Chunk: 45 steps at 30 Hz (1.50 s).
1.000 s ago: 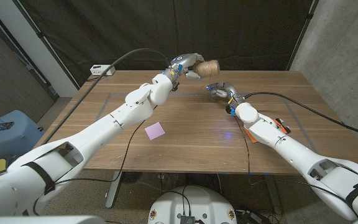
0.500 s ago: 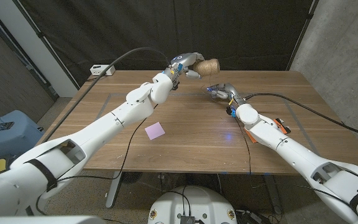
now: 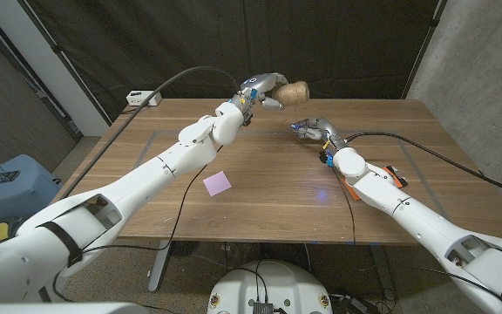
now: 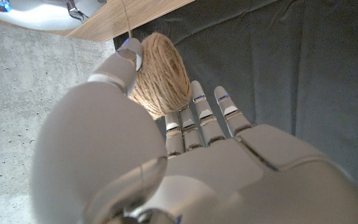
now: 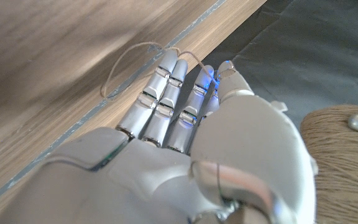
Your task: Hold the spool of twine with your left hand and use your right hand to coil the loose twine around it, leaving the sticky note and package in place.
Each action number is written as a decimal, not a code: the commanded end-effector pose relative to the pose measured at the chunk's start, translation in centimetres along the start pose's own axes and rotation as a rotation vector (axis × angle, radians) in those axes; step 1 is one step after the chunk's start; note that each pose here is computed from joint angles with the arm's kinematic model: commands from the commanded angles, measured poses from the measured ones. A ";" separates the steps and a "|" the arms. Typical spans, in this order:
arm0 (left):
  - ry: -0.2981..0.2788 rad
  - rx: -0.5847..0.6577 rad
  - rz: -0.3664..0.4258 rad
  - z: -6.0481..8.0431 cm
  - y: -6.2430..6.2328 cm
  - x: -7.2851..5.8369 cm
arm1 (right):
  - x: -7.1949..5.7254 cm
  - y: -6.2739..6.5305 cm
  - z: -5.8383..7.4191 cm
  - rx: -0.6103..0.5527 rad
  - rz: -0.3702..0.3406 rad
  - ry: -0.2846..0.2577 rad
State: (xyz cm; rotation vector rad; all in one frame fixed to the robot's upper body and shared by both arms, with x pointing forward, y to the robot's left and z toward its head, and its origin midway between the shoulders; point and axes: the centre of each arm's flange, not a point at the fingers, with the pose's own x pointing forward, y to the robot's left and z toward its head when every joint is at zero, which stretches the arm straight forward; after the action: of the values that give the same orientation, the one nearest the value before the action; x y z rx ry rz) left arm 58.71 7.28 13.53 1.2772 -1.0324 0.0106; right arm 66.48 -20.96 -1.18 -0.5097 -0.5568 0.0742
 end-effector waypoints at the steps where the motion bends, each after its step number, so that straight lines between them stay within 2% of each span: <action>1: -0.005 -0.002 0.005 0.6 -0.1 0.2 | -1.3 -0.3 0.3 0.008 -0.005 -0.012; 34: -0.004 -0.007 0.010 0.5 -0.6 0.7 | -3.3 -0.6 1.4 0.016 0.002 -0.034; 45: 0.007 -0.015 0.018 0.5 -0.7 0.8 | -4.2 -0.1 2.2 0.027 0.010 -0.038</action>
State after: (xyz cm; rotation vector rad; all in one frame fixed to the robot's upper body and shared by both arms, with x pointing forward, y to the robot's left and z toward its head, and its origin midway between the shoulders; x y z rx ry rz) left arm 59.08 6.34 13.50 1.2642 -1.0424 0.0162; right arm 62.73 -21.42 -1.49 -0.4913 -0.5903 0.0863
